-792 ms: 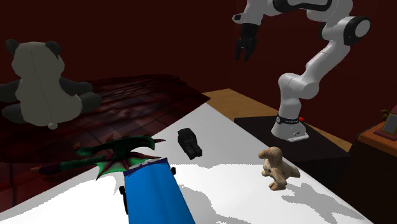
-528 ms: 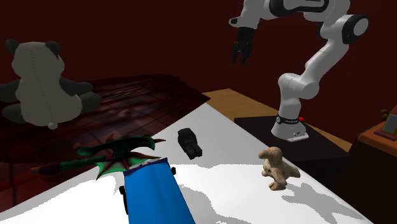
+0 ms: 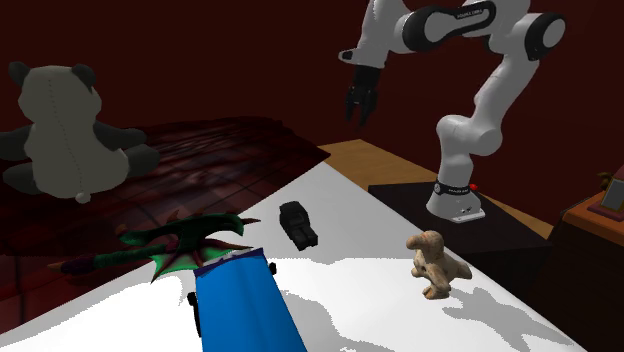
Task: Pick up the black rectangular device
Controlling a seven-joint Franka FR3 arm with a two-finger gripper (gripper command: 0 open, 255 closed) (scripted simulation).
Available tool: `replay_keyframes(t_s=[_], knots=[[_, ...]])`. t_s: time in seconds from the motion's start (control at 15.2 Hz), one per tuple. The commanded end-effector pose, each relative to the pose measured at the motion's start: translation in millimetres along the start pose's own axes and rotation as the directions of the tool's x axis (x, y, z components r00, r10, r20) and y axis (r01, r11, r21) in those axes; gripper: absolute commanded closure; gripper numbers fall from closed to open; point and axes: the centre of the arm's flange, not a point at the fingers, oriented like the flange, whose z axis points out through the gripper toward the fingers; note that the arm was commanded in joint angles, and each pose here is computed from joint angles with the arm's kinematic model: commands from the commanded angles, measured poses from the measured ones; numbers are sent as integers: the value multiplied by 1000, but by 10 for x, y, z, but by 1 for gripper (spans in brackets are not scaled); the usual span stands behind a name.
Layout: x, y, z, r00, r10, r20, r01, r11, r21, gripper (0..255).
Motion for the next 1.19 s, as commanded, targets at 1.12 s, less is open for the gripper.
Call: replay_keyframes(t_s=[1.12], knots=[[1532,-716,1799,991,-124,-43,125,991,40,0]])
